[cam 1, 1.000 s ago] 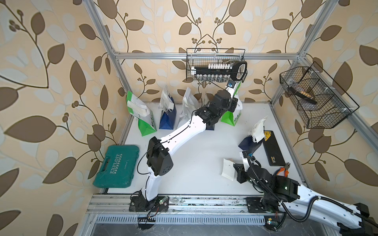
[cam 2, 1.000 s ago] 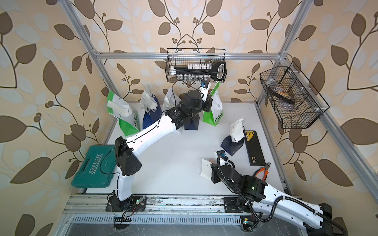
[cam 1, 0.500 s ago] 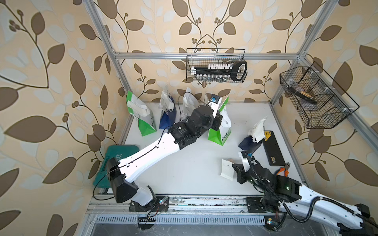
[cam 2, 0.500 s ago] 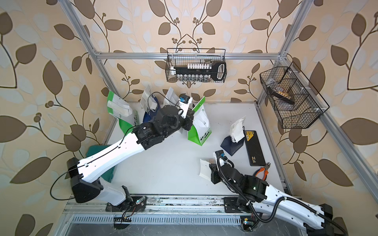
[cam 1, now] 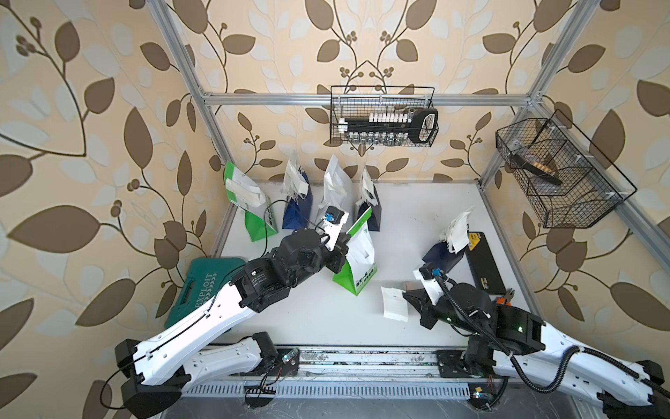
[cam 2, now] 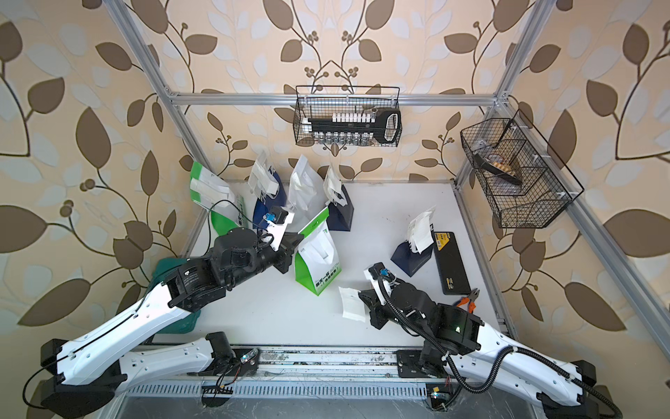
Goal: Staple the receipts to the bags
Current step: Place the takeout bag at the center of the board, then hold the receipt from the takeout bag.
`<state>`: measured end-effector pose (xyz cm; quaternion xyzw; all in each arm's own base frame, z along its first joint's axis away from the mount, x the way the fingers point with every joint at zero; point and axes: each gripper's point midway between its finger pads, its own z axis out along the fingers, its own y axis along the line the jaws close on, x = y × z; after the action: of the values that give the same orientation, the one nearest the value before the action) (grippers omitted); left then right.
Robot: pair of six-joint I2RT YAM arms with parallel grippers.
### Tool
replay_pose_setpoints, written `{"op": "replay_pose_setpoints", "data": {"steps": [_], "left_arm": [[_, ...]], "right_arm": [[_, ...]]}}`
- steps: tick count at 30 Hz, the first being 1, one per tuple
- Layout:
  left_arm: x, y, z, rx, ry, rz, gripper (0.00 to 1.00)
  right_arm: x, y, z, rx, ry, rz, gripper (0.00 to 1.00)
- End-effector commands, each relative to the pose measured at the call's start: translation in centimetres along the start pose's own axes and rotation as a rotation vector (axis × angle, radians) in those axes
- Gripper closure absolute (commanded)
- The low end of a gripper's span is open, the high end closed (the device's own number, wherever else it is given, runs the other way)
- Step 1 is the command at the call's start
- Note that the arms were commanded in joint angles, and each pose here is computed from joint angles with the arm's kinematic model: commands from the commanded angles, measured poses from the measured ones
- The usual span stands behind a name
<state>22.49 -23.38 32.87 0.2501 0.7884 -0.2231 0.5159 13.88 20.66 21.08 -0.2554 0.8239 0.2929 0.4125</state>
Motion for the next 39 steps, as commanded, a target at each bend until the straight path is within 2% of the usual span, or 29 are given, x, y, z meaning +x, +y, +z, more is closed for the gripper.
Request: {"op": "replay_pose_setpoints", "data": {"steps": [1, 3, 5, 11, 17, 18, 20, 24, 29, 39], "left_arm": [[1.0, -1.0, -1.2, 0.075, -0.006, -0.028, 1.0], [2.0, -0.9, -1.2, 0.074, 0.016, -0.038, 1.0], [3.1, -0.8, -1.0, 0.073, 0.032, -0.05, 1.0], [4.4, -0.7, -0.9, 0.101, -0.086, -0.043, 1.0], [6.5, -0.5, -0.1, 0.081, 0.002, -0.076, 1.0], [6.6, -0.5, -0.1, 0.079, 0.014, -0.081, 0.98], [6.5, -0.6, -0.4, 0.085, 0.013, -0.082, 0.76], [5.6, -0.7, -0.9, 0.094, -0.012, -0.072, 0.58], [4.9, -0.9, -1.1, 0.102, -0.013, -0.051, 0.52], [2.2, -2.8, -1.9, 0.181, 0.033, 0.074, 0.49]], "right_arm": [[-1.5, 2.9, -1.4, -0.144, -0.006, -0.086, 1.0], [-2.6, 4.5, -2.1, -0.219, -0.021, -0.122, 1.0], [-3.7, 4.8, -2.2, -0.217, -0.05, -0.135, 1.0], [-5.8, 5.6, -1.0, -0.209, -0.084, -0.198, 1.0], [-5.8, 5.8, 1.1, -0.205, -0.05, -0.244, 1.0], [-5.7, 5.8, 1.4, -0.209, -0.046, -0.244, 1.0], [-5.9, 5.7, 1.6, -0.222, -0.046, -0.238, 1.0], [-6.7, 5.6, 1.5, -0.277, -0.038, -0.21, 1.0], [-8.7, 5.3, 1.4, -0.337, -0.041, -0.182, 1.0], [-10.6, 4.8, 3.3, -0.389, -0.001, -0.193, 1.0]]}}
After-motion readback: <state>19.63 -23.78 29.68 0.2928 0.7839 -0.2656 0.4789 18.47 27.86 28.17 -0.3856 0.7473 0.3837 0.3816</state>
